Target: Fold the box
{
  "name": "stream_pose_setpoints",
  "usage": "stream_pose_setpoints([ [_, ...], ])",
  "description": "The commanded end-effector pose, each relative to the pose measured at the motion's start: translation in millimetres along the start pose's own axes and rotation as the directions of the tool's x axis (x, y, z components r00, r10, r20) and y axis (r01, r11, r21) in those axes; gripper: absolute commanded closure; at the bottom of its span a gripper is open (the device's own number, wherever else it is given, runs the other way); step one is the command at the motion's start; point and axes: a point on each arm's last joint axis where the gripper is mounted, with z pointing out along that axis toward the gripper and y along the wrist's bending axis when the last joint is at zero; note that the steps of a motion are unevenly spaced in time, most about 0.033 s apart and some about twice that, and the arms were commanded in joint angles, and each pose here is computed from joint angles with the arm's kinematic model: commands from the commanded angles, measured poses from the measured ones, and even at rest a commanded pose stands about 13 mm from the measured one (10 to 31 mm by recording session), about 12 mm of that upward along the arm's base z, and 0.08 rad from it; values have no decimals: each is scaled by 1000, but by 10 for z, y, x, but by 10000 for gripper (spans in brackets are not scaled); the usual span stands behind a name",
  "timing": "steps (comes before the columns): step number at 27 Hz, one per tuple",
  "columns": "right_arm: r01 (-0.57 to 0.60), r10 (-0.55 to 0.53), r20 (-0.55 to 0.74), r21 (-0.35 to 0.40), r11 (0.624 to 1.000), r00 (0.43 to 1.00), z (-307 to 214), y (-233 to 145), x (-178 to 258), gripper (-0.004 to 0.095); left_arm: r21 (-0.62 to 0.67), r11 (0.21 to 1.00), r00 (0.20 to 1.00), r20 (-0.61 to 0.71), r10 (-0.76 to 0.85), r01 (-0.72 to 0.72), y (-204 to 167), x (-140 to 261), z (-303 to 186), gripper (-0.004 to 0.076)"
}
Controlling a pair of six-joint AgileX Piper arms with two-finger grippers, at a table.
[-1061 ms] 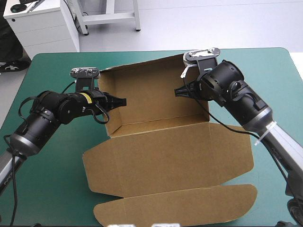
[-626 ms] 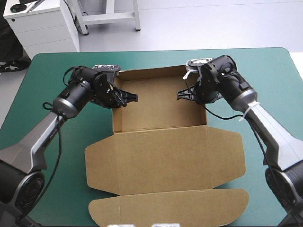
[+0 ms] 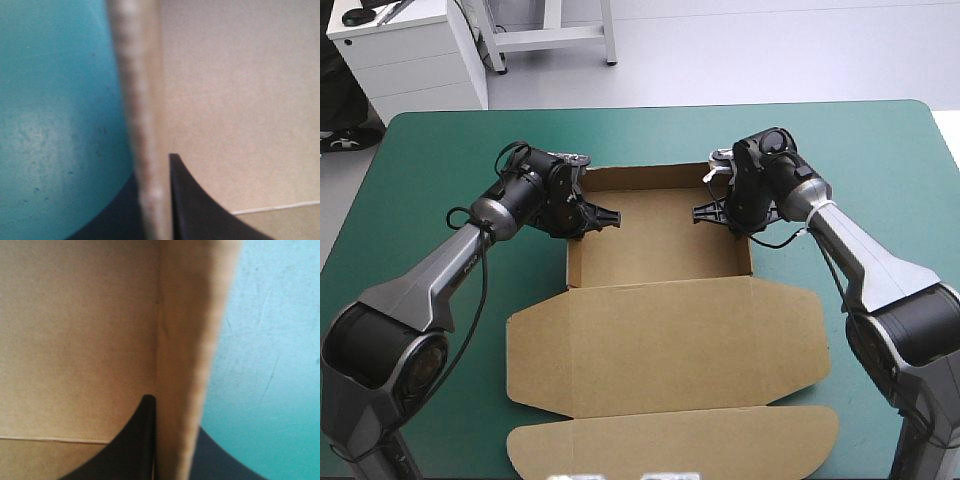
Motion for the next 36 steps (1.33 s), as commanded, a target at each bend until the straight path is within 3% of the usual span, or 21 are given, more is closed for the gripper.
stream_pose_setpoints([
  [1,6,-5,80,-18,1000,997,-296,-87,-35,908,61,998,994,111,16,-23,-91,-62,-259,734],
  [4,-5,7,79,-18,1000,997,-293,-162,-55,898,54,998,995,95,19,-24,-97,-70,-180,732],
  [6,-15,18,72,-42,999,997,-290,-221,-68,804,52,998,996,89,26,-30,-101,-75,-145,698],
  [11,-12,17,65,-76,997,998,-289,-252,-77,493,52,998,995,92,33,-38,-103,-81,-144,520],
  [14,-1,8,88,-80,997,996,-291,-248,-97,310,63,996,991,124,51,-59,-124,-131,-219,323],
  [17,0,11,121,-87,996,993,-295,-241,-128,258,70,996,986,156,50,-62,-140,-186,-316,268],
  [28,43,-13,259,-108,993,966,-823,-233,-241,255,-18,995,968,232,100,-99,-92,-349,-916,286],
  [30,48,-17,285,-100,994,958,-976,-257,-240,255,-53,990,962,234,142,-133,-66,-357,-1036,361],
  [34,52,-13,345,-106,993,939,-1253,-286,-164,255,-8,988,946,288,152,-156,-69,-301,-1304,683],
  [35,53,-12,356,-108,993,934,-1308,-293,-142,255,8,986,944,292,155,-164,-69,-268,-1355,729],
  [36,62,-18,372,-107,992,928,-1379,-302,-112,255,15,985,941,297,162,-174,-57,-227,-1413,725],
])
